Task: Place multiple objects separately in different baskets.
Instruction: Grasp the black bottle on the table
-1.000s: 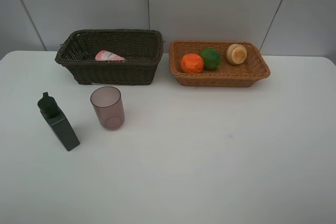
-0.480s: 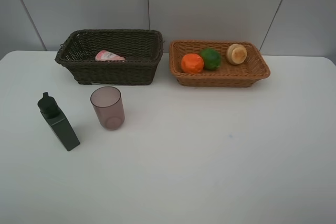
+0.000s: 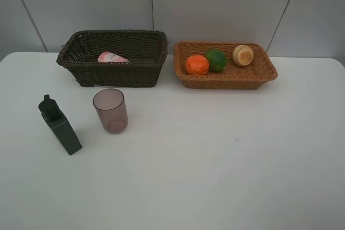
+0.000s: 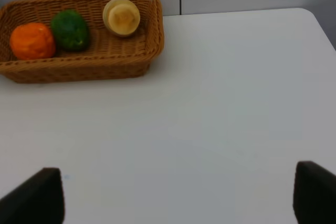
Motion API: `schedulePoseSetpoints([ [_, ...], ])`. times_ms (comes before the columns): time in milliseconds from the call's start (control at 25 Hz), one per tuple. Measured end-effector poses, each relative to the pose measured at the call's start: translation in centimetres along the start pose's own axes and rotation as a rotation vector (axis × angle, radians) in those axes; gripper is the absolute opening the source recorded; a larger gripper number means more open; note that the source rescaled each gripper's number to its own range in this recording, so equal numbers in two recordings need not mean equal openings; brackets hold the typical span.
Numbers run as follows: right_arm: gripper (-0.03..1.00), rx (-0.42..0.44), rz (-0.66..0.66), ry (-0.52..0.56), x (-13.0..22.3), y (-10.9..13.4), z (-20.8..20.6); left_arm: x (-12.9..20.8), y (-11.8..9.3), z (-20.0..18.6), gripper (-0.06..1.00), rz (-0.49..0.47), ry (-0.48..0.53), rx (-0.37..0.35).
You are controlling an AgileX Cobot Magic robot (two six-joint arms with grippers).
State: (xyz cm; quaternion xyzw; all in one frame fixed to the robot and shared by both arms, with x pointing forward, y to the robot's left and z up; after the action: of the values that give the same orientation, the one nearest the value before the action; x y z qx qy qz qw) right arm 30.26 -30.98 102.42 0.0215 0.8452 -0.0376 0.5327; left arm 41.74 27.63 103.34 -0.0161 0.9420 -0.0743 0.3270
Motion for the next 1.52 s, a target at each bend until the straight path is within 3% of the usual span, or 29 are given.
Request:
schedulePoseSetpoints([
  [320,0.88,0.000,0.000,0.000,0.0,0.0,0.0,-1.5,0.5,7.0,1.00,-0.182,0.262,-0.048],
  [520,0.88,0.000,0.000,0.000,0.0,0.0,0.0,-0.9,0.4,10.1,1.00,-0.273,0.353,-0.089],
  [840,0.88,0.000,0.000,0.000,0.0,0.0,0.0,-0.4,-0.2,12.4,1.00,-0.337,0.371,-0.184],
  [1120,0.88,0.001,0.000,0.000,0.0,0.0,0.0,-0.3,-1.7,13.8,1.00,-0.384,0.357,-0.181],
  [1520,0.88,0.001,0.000,0.000,0.0,0.0,0.0,0.3,-1.3,15.3,1.00,-0.455,0.375,-0.249],
])
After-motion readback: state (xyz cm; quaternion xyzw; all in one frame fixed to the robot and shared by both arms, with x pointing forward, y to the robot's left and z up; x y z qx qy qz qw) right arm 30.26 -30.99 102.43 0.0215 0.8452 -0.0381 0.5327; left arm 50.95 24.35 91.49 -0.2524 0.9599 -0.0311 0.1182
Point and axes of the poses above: a point on each arm's last joint axis where the gripper is mounted, z pointing out along that axis toward the gripper, y along the wrist's bending axis when the last joint is at zero, x = y × z, the point moved 8 cm from there along z, pointing out along that axis toward the gripper, and after that the axes turned 3 degrees about -z, right-handed, at the moved point
